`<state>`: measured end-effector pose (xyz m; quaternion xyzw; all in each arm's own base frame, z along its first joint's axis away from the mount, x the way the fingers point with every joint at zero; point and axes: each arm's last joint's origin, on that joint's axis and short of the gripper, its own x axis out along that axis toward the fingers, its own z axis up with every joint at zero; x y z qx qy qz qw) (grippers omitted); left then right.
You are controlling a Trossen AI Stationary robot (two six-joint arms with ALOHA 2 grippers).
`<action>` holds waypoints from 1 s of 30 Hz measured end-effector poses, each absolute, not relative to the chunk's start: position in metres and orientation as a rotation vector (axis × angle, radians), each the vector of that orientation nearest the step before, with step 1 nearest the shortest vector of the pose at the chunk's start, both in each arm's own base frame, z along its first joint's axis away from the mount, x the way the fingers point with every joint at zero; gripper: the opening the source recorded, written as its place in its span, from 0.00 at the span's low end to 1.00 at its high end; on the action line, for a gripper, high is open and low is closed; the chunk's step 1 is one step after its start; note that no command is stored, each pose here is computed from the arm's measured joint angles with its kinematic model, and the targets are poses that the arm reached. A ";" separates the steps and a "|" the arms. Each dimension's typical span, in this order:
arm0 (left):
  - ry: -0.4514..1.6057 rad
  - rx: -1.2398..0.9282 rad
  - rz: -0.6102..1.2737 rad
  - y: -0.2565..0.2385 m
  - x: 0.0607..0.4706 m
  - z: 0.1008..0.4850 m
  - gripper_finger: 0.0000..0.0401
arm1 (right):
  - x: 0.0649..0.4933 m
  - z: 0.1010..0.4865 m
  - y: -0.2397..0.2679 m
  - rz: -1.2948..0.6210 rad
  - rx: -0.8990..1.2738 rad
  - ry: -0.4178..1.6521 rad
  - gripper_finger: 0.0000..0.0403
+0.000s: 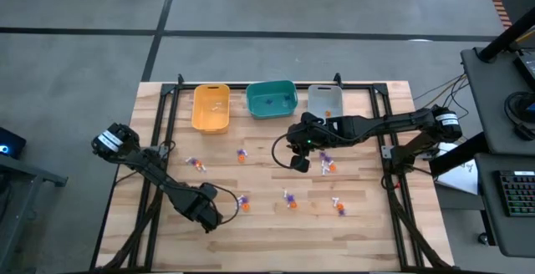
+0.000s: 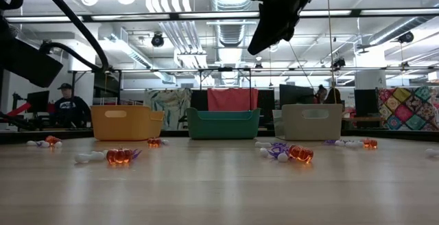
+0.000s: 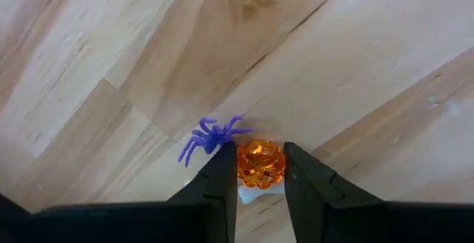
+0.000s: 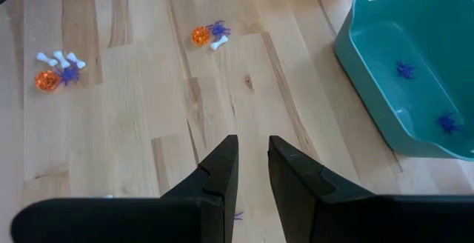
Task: Sort Halloween decoration
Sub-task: Put the orange pumpkin toy into the gray bin
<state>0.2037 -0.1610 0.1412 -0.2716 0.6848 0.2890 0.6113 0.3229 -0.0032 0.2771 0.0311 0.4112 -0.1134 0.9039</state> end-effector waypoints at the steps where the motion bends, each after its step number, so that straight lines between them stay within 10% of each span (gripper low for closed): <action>1: 1.580 -0.618 0.659 -0.161 0.204 0.142 0.14 | 0.323 0.277 -0.003 -0.234 0.064 0.850 0.17; 30: 1.366 -0.378 0.396 -0.116 0.254 0.218 0.14 | 0.308 0.273 -0.003 -0.216 0.006 0.993 0.17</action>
